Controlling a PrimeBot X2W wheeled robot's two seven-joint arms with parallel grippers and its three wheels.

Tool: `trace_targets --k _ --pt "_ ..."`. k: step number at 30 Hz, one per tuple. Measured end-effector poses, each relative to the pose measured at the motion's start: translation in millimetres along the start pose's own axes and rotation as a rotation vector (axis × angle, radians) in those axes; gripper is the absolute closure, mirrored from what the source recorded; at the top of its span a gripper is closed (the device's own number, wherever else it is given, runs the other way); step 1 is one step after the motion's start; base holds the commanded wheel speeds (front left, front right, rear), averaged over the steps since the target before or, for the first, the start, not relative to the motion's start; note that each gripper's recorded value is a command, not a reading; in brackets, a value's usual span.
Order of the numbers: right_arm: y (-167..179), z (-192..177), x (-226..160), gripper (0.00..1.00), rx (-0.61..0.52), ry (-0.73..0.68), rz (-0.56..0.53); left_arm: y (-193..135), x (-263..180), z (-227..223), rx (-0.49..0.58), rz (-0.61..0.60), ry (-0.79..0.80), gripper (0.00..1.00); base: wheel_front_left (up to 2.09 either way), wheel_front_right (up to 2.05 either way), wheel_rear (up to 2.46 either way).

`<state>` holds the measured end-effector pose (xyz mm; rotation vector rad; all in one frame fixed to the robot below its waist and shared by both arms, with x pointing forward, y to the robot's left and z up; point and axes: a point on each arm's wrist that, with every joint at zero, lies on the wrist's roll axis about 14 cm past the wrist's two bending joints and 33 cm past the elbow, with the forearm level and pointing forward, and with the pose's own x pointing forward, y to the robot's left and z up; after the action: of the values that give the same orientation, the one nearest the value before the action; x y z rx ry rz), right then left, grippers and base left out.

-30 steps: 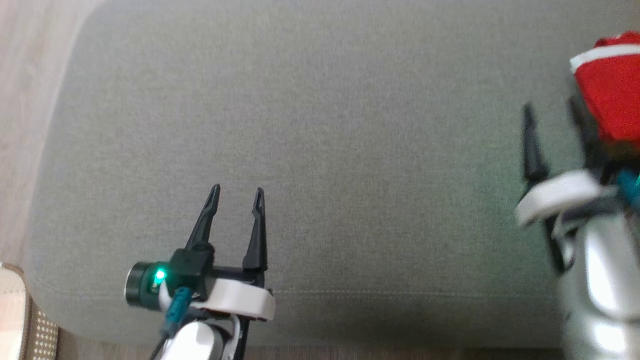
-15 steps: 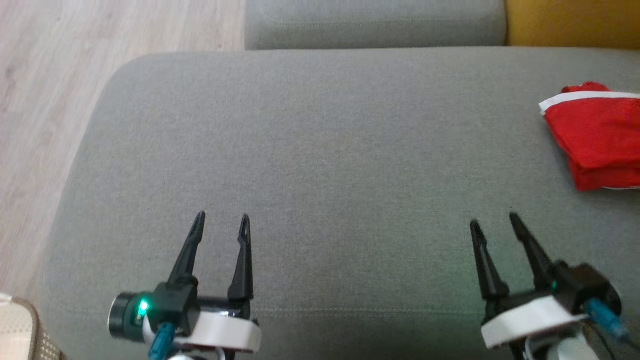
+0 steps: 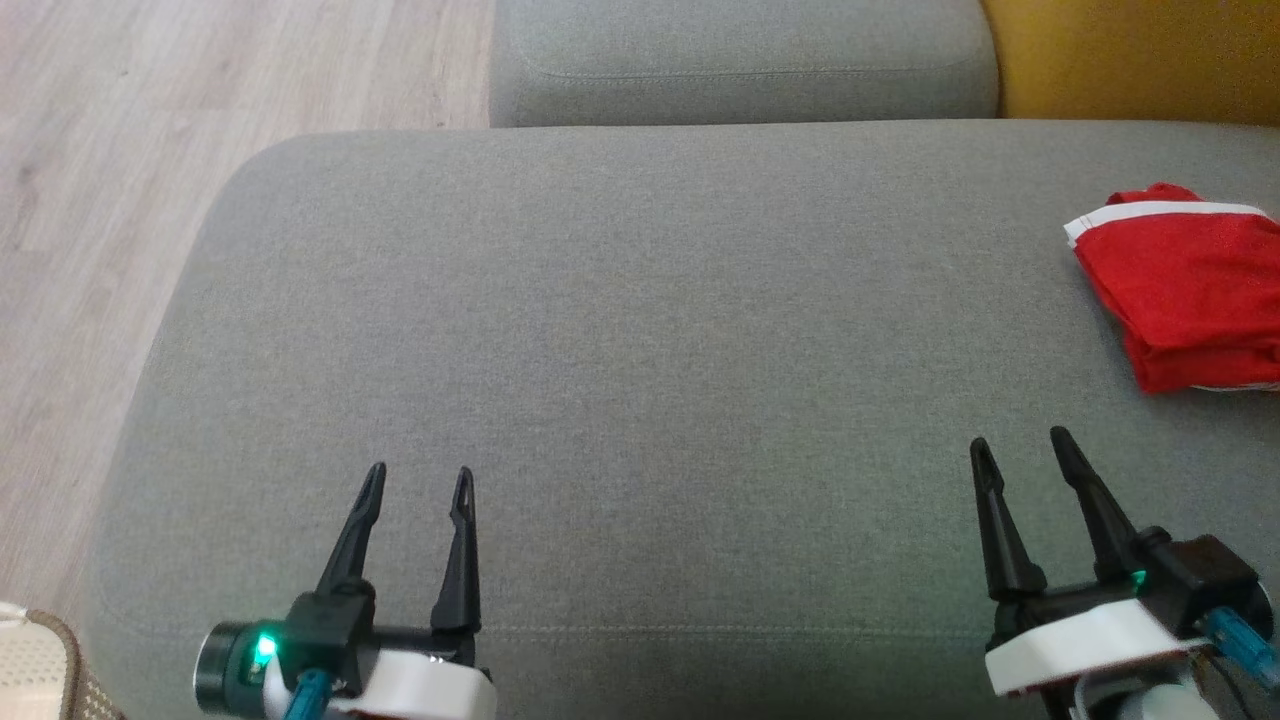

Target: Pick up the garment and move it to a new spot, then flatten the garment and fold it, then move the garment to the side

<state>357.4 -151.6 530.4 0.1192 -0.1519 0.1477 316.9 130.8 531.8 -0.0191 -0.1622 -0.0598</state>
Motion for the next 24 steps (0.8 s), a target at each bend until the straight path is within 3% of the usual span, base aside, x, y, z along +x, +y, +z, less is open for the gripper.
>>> trace_targets --k 3,4,11,24 --pt "-0.3 1.3 0.6 0.00 -0.001 -0.004 0.000 1.0 -1.3 -2.5 0.001 0.003 0.008 0.00 0.00 0.00 0.00" --pt "-0.1 1.3 0.8 1.00 -0.001 -0.004 0.000 0.8 -2.2 -5.7 0.001 0.000 0.018 1.00 0.00 0.00 0.00" --pt "-3.6 -45.2 -21.7 1.00 0.022 0.151 -0.022 1.4 -27.7 -53.3 -0.005 0.007 0.183 1.00 0.00 0.00 0.00" --pt "-11.1 -49.6 -24.1 1.00 0.163 0.168 -0.077 5.5 -27.6 -62.6 -0.156 0.041 0.235 1.00 0.00 0.00 0.00"
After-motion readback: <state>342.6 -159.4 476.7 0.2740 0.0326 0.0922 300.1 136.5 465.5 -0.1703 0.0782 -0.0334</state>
